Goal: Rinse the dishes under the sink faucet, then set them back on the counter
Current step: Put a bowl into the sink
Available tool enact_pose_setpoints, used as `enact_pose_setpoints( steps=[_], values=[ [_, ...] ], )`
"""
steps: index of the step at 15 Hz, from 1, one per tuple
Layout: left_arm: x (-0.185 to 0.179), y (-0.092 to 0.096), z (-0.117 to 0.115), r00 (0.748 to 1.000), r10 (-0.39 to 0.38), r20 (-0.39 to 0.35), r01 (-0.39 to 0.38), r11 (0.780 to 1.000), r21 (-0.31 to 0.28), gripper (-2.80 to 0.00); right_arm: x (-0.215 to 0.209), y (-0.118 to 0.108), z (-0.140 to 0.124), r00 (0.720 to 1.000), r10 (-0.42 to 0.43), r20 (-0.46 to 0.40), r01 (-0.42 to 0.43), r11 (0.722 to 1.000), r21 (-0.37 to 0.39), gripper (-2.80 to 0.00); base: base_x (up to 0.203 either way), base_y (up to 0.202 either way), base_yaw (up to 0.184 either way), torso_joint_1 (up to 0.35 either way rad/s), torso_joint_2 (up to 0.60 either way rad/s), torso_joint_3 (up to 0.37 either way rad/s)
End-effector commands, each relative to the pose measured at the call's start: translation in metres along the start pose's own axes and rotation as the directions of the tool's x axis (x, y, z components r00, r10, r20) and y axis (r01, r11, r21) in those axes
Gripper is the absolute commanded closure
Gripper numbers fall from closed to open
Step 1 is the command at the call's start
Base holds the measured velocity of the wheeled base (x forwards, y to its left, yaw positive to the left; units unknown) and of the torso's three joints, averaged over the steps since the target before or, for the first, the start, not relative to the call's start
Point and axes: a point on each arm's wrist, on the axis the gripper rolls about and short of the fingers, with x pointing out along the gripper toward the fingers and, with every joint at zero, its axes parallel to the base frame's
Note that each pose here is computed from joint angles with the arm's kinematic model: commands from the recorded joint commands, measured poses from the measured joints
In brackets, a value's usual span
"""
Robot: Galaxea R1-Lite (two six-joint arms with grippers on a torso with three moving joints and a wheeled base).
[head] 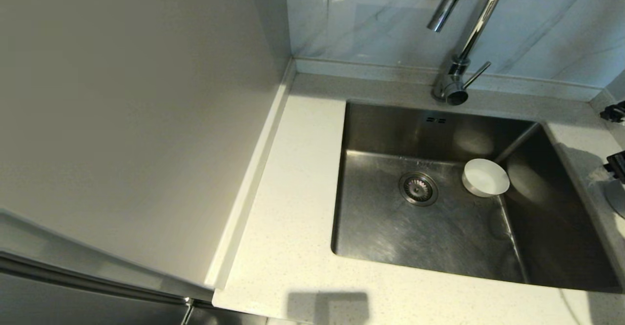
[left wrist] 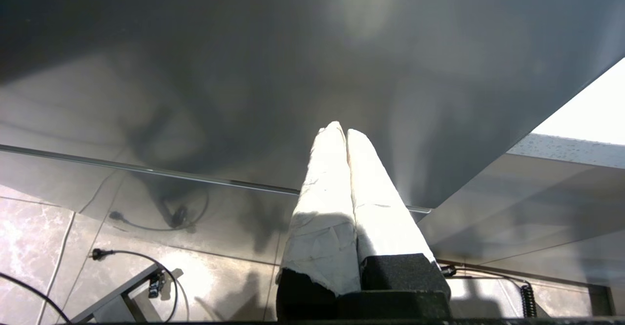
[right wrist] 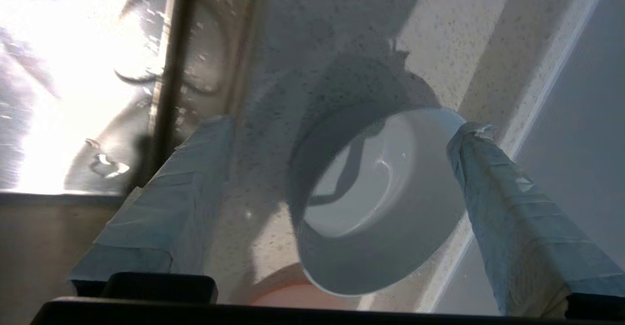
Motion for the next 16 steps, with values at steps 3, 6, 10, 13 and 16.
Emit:
enact_pose_setpoints(
  steps=[3, 6, 10, 13, 16],
  values=[
    [0.0, 0.0, 0.0, 1.0, 0.001, 0.003, -0.001, 1.0, -0.001, 0.0, 0.007, -0.009, -0.007, 0.999, -0.024, -0.036, 0.025, 1.0, 0.017, -2.8, 0.0, 0.0, 0.0, 0.0, 0.0, 0.0],
    [0.0, 0.0, 0.0, 1.0, 0.001, 0.003, -0.001, 1.0, -0.001, 0.0, 0.008, -0.008, -0.015, 0.995, -0.008, -0.096, 0.01, 1.0, 0.019, -2.8, 0.0, 0.0, 0.0, 0.0, 0.0, 0.0],
    [0.0, 0.0, 0.0, 1.0, 0.001, 0.003, -0.001, 1.0, -0.001, 0.0, 0.01, -0.005, -0.021, 0.992, 0.004, -0.127, -0.002, 1.0, 0.021, -2.8, 0.0, 0.0, 0.0, 0.0, 0.0, 0.0],
    [0.0, 0.0, 0.0, 1.0, -0.001, 0.003, 0.001, 1.0, -0.001, 0.0, 0.012, -0.003, -0.025, 0.99, 0.013, -0.144, -0.01, 1.0, 0.02, -2.8, 0.0, 0.0, 0.0, 0.0, 0.0, 0.0],
    [0.0, 0.0, 0.0, 1.0, 0.001, 0.003, -0.001, 1.0, 0.0, 0.0, 0.014, 0.0, -0.03, 0.987, 0.024, -0.161, -0.021, 1.0, 0.02, 0.0, 0.0, 0.0, 0.0, 0.0, 0.0, 0.0]
  ],
)
